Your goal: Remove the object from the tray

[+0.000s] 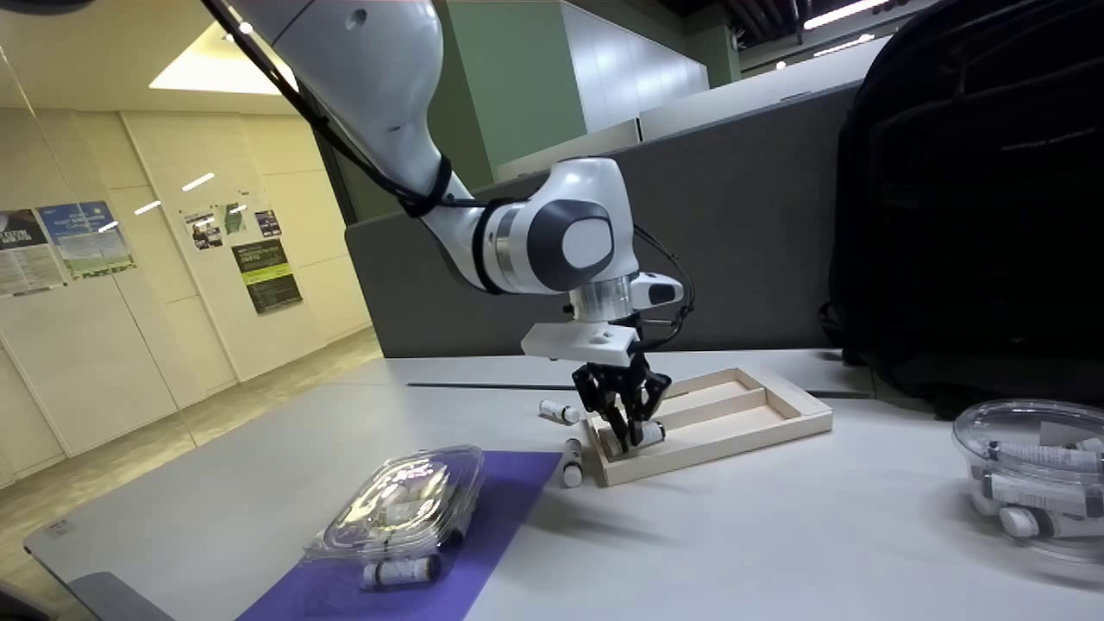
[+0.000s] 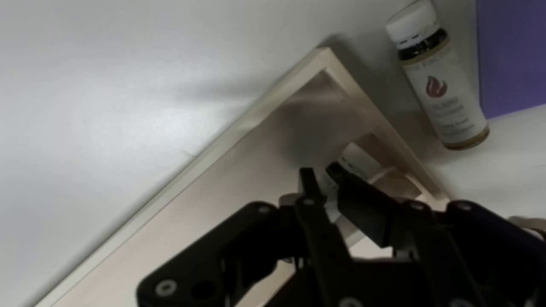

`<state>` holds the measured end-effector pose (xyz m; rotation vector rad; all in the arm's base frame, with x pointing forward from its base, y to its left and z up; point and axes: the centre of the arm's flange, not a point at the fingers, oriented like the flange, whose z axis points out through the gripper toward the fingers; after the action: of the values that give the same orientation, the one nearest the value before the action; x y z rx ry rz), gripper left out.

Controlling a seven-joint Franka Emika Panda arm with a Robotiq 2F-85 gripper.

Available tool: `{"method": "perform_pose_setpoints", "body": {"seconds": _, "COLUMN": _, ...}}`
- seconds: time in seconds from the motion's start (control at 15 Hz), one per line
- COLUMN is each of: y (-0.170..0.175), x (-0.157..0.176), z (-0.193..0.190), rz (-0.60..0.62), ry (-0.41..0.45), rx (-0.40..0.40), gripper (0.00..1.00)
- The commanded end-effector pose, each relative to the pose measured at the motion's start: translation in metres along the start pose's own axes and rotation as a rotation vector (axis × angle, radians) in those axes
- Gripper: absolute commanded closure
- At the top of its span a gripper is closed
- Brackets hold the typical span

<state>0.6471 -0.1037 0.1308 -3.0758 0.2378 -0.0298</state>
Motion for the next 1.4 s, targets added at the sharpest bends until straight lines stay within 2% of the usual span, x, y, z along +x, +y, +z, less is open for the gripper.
{"method": "perform_pose_setpoints", "body": {"seconds": 0.0, "y": 0.007, "x": 0.008, "z": 0.006, "rz": 0.004, "ry": -0.012, "rx": -0.005, "gripper": 0.53}}
{"method": "perform_pose_setpoints", "body": {"seconds": 0.53, "y": 0.025, "x": 0.006, "z": 0.003, "rz": 0.044, "ry": 0.025, "rx": -0.002, "gripper": 0.01}}
{"method": "perform_pose_setpoints", "body": {"seconds": 1.07, "y": 0.021, "x": 0.011, "z": 0.011, "rz": 0.016, "ry": 0.052, "rx": 0.002, "gripper": 0.0}}
{"method": "perform_pose_setpoints", "body": {"seconds": 1.13, "y": 0.021, "x": 0.012, "z": 0.012, "rz": 0.013, "ry": 0.051, "rx": 0.003, "gripper": 0.02}}
{"method": "perform_pose_setpoints", "body": {"seconds": 1.2, "y": 0.021, "x": 0.012, "z": 0.012, "rz": 0.009, "ry": 0.048, "rx": 0.005, "gripper": 0.27}}
{"method": "perform_pose_setpoints", "body": {"seconds": 1.33, "y": 0.02, "x": 0.013, "z": 0.012, "rz": 0.002, "ry": 0.048, "rx": 0.003, "gripper": 0.3}}
